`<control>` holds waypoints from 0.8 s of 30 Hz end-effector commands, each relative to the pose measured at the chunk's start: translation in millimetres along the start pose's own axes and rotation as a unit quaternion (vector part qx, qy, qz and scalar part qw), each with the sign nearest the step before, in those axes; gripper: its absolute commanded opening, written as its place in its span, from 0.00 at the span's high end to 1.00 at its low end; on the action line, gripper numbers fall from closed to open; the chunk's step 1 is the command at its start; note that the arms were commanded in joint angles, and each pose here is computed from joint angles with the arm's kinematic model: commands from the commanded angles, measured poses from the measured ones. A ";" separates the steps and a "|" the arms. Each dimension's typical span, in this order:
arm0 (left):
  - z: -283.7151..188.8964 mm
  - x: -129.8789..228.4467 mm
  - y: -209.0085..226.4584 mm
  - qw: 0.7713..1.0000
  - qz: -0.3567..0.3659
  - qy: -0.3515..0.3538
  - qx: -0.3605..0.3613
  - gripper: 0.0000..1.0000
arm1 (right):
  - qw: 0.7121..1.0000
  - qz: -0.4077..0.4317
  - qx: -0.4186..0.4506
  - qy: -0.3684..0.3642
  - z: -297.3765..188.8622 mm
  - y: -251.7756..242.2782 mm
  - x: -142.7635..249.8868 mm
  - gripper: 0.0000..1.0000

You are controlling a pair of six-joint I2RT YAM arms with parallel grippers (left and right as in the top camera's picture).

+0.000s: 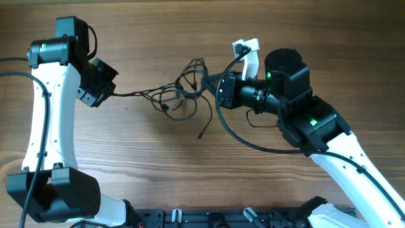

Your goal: Untangle cables

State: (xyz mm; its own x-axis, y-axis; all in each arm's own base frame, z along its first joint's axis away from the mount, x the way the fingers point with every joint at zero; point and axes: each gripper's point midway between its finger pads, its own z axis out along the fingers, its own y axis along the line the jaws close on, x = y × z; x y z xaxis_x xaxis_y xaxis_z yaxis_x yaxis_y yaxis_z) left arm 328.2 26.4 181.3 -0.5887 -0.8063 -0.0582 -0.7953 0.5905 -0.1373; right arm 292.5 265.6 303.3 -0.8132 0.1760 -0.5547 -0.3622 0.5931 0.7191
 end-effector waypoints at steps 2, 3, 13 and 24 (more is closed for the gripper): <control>-7.1 6.0 -14.7 0.998 0.016 0.030 0.055 0.96 | 0.971 0.059 0.217 -0.086 -29.0 -81.6 -17.7 0.96; -12.7 19.9 -38.0 0.987 0.070 0.068 0.124 0.96 | 0.971 0.066 0.220 -0.061 -22.7 -86.3 -7.8 0.96; -23.3 30.6 -64.5 0.960 0.169 0.083 0.207 0.96 | 0.972 0.097 0.200 0.069 23.1 -104.9 38.0 0.00; 13.2 81.3 -93.9 0.960 0.248 0.064 0.112 0.46 | 0.940 0.068 0.334 -0.027 -1.7 -151.3 6.2 0.00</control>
State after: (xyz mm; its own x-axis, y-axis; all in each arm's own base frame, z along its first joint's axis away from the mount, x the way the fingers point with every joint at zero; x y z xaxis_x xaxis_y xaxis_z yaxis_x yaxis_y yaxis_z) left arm 348.9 -84.0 193.0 -0.9109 -0.4109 -0.0381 -0.3616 0.8391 -0.4064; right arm 327.7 210.6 196.2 -0.8600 0.2754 -0.4296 0.0247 0.8634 0.5040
